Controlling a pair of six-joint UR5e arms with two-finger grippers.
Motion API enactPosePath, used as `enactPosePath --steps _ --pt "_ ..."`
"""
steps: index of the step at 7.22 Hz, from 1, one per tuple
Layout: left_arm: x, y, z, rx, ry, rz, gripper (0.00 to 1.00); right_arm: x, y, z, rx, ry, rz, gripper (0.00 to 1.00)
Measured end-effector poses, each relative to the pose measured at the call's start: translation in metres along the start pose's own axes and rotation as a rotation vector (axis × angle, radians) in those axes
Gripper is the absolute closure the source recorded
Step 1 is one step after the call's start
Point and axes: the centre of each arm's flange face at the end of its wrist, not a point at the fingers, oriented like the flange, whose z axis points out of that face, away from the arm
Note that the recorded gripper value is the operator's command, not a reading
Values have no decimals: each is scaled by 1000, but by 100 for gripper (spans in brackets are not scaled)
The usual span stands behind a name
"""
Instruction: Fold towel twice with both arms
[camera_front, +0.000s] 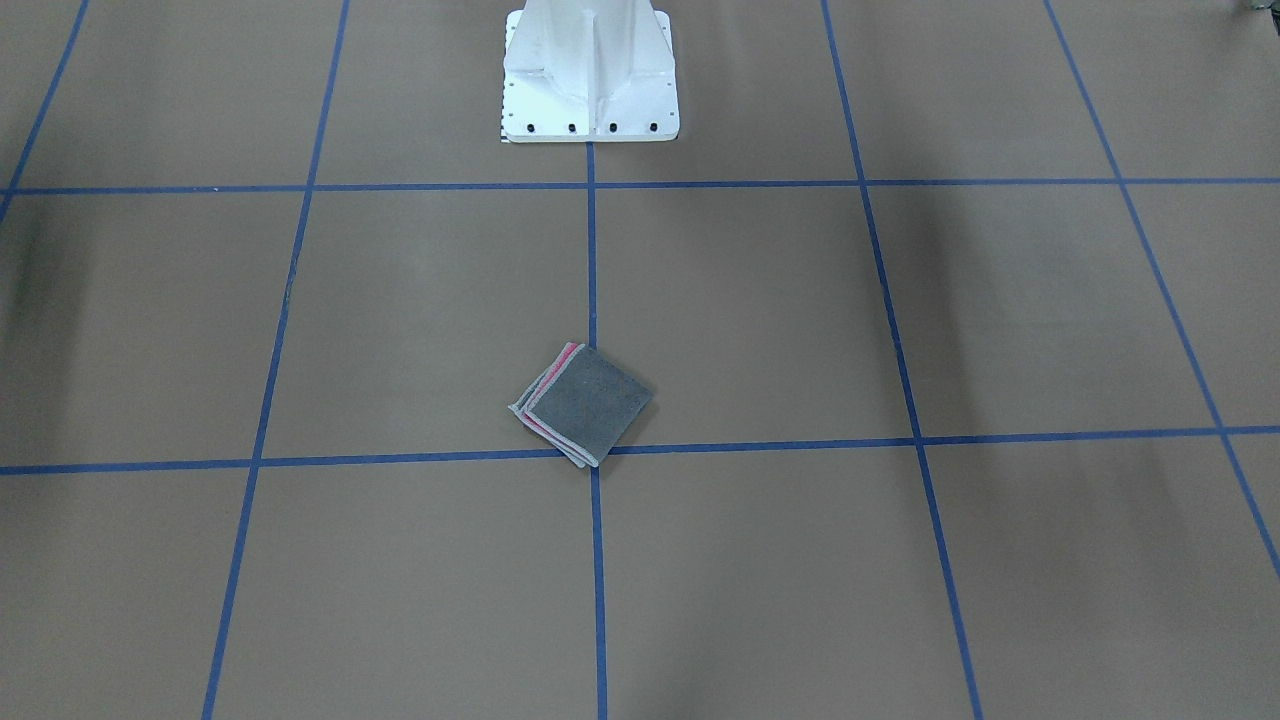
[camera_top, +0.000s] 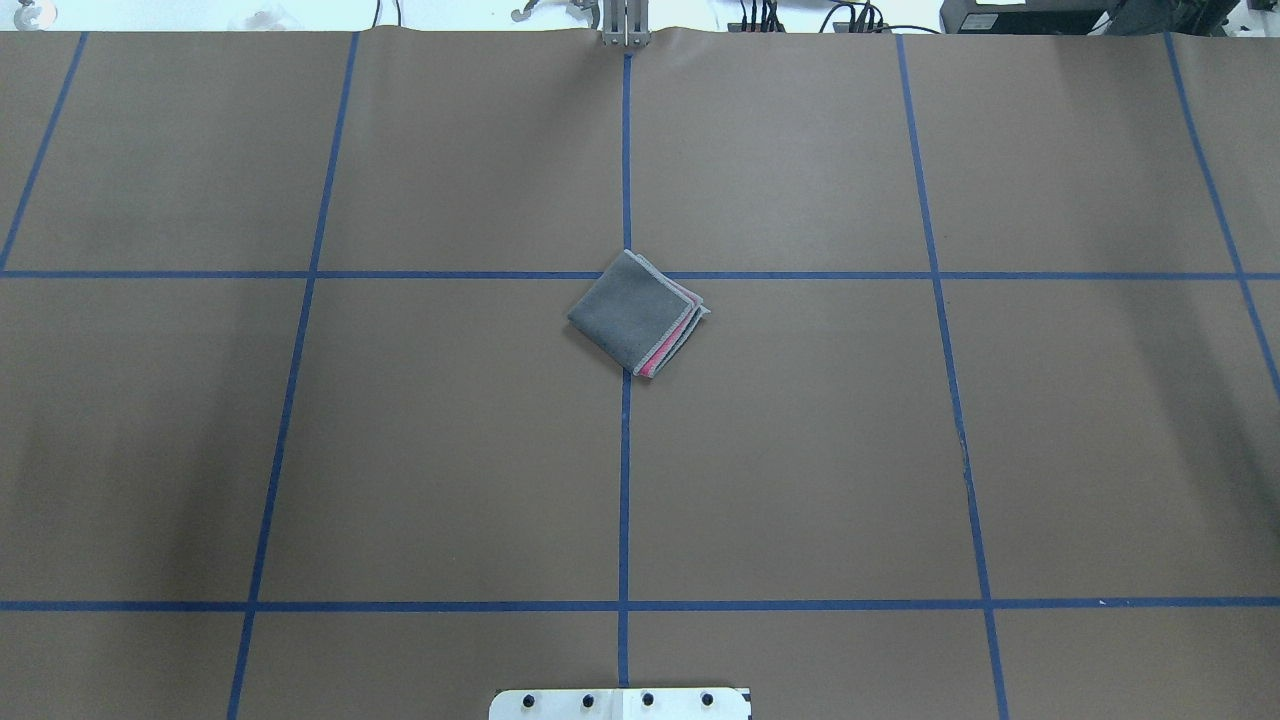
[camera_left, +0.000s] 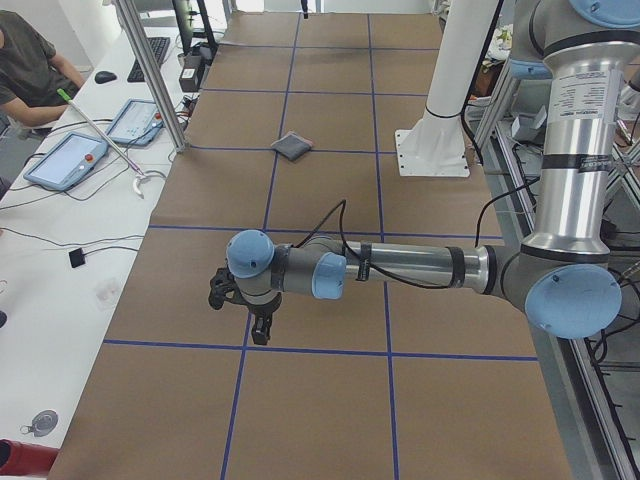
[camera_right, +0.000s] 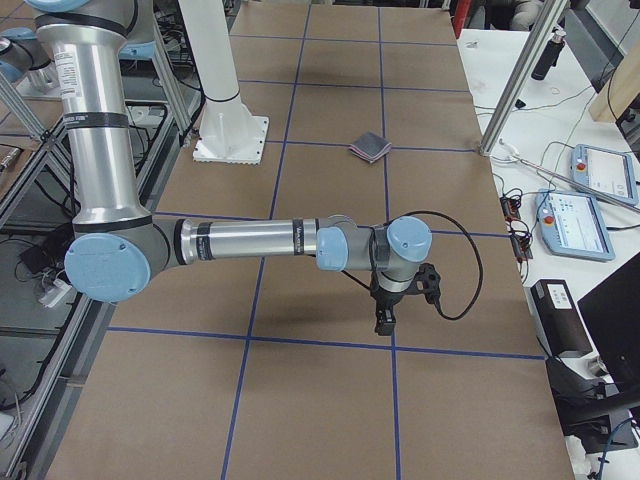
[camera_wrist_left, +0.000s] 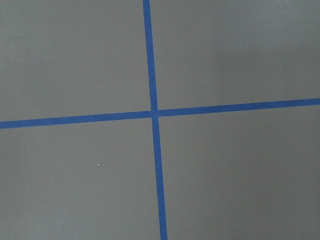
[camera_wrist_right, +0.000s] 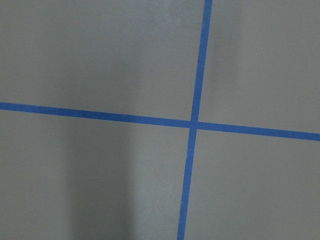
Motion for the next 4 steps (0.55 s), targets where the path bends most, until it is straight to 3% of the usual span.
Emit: enactPosePath --steps 4 --pt "-12 13 10 -24 -8 -27 0 2 5 3 -7 -8 8 0"
